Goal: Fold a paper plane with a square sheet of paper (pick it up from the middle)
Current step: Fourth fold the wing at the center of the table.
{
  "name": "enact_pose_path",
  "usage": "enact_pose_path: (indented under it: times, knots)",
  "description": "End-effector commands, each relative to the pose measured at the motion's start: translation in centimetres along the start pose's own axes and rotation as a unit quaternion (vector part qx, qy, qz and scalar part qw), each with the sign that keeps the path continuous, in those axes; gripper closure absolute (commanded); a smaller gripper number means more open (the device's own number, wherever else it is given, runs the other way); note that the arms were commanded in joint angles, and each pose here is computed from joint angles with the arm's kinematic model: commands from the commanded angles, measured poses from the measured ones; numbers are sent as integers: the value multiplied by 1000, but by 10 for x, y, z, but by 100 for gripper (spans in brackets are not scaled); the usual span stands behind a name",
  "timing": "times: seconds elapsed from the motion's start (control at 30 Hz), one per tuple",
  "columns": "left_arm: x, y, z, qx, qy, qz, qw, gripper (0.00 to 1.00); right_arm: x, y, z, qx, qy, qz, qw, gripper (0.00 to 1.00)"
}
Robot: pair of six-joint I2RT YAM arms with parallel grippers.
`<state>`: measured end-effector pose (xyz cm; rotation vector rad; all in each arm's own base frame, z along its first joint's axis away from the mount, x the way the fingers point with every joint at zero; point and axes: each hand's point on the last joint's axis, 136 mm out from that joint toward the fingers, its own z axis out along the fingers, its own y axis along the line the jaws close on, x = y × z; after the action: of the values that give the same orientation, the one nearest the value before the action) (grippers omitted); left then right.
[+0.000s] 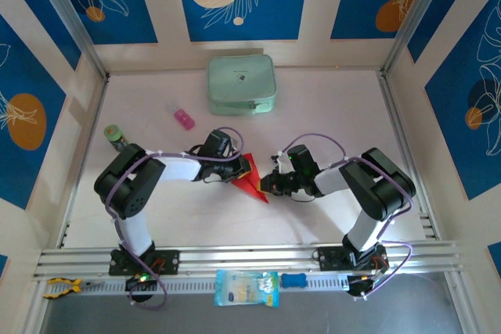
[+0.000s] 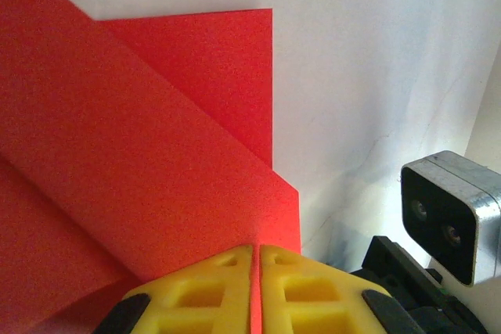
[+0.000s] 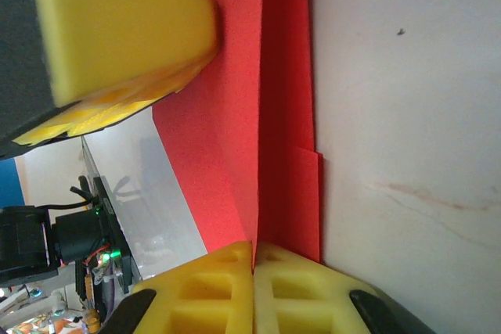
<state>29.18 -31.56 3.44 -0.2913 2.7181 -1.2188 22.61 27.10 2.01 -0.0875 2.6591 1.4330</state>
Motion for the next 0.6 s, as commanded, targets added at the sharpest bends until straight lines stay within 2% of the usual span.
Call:
enact_pose_path:
  times: [0.0, 0.57]
  knots:
    - [-1, -7, 5, 5, 5, 8, 1000, 89, 6, -11, 3, 17, 15, 23, 999, 93]
    - [1, 1, 11, -13, 17, 8, 1000, 90, 6, -14, 3, 24, 18, 31, 999, 92]
